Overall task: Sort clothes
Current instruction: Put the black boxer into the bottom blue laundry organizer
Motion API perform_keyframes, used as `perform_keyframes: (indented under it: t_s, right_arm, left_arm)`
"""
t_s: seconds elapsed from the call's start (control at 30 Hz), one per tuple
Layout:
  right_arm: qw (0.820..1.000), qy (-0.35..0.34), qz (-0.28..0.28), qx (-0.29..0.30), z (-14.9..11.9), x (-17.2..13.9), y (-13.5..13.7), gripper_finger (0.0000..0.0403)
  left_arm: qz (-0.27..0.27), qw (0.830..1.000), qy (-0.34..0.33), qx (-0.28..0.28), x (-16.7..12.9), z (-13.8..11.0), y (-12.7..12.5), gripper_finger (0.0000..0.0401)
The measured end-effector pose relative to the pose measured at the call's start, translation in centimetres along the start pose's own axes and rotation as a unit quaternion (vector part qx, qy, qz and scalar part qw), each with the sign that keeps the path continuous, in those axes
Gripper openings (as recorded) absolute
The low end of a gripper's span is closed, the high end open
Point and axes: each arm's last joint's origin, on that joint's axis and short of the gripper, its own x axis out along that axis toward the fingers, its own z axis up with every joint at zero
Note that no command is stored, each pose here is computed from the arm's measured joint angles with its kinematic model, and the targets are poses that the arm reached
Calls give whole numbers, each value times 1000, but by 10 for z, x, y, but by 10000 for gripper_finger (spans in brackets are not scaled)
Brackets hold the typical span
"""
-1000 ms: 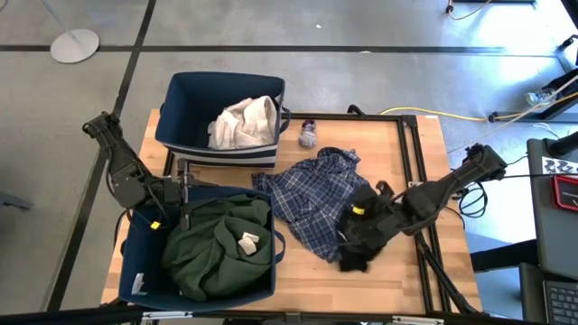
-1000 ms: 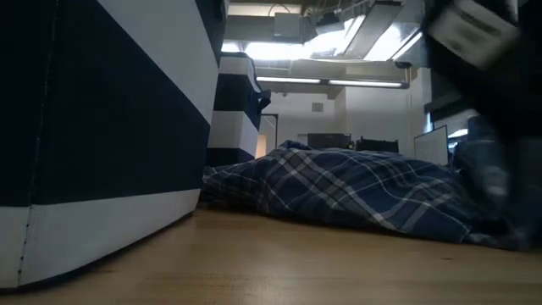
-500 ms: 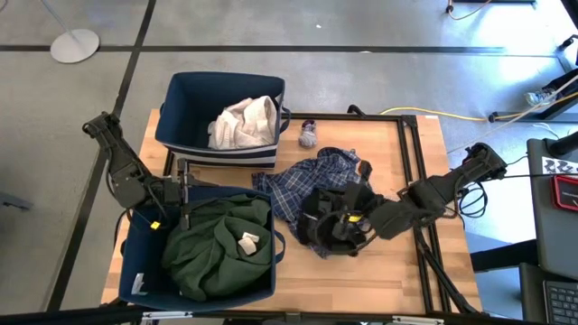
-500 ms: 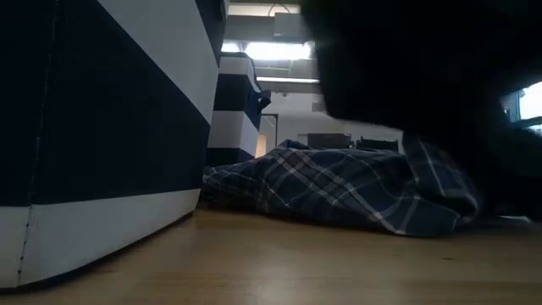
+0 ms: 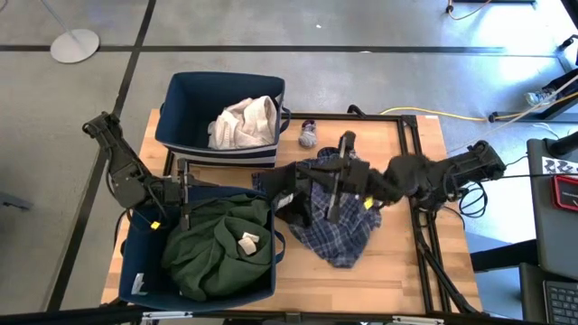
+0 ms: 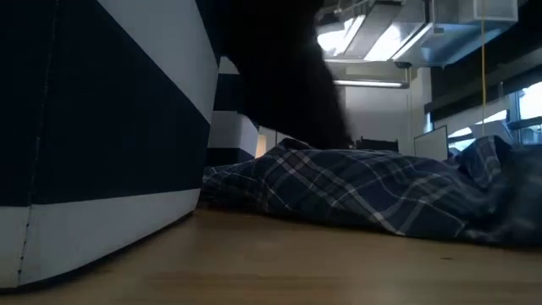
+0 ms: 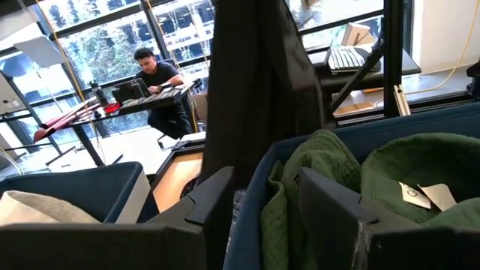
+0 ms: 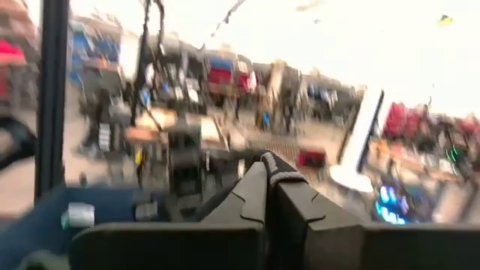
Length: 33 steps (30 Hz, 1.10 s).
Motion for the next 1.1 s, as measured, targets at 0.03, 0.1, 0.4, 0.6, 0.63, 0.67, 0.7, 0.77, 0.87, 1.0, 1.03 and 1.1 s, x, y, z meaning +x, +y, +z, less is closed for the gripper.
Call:
perform_keyframes:
  t_s: [0.03, 0.1, 0.4, 0.6, 0.63, 0.67, 0.7, 0.77, 0.87, 1.0, 1.03, 1.1]
  right_arm:
    - [1000, -23, 5, 0, 3, 2, -4, 12]
    - [997, -68, 21, 2, 9, 5, -12, 11]
    - [986, -145, 82, -12, -6, 34, -24, 12]
    - [988, -120, 94, -20, -24, 47, -13, 12]
    - [988, -119, 95, -21, -26, 49, -12, 12]
    - [988, -119, 98, -22, -26, 49, -12, 12]
    - [988, -118, 100, -22, -26, 49, -11, 12]
    - [988, -115, 104, -23, -27, 49, -11, 12]
    - [988, -106, 106, -26, -28, 49, -10, 12]
    - [987, -109, 111, -26, -28, 49, -10, 12]
    - [988, -109, 111, -26, -28, 49, -10, 12]
    - [988, -108, 111, -26, -28, 49, -10, 12]
  left_arm:
    - [0, 1000, 0, 0, 0, 0, 0, 139]
    - [0, 1000, 0, 0, 0, 0, 0, 139]
    - [0, 1000, -2, -3, 0, 1, 0, 139]
    - [4, 1000, -9, -11, 1, 3, 1, 139]
    - [7, 1000, -15, -16, 1, 5, 2, 139]
    - [9, 1000, -21, -21, 1, 7, 2, 139]
    - [12, 999, -25, -22, 1, 9, 3, 139]
    - [14, 999, -33, -20, 2, 11, 4, 140]
    - [17, 999, -40, -16, 3, 13, 6, 156]
    - [29, 998, -52, -22, 8, 17, 10, 199]
    - [31, 998, -57, -25, 9, 18, 12, 211]
    - [29, 997, -69, -33, 12, 22, 14, 232]
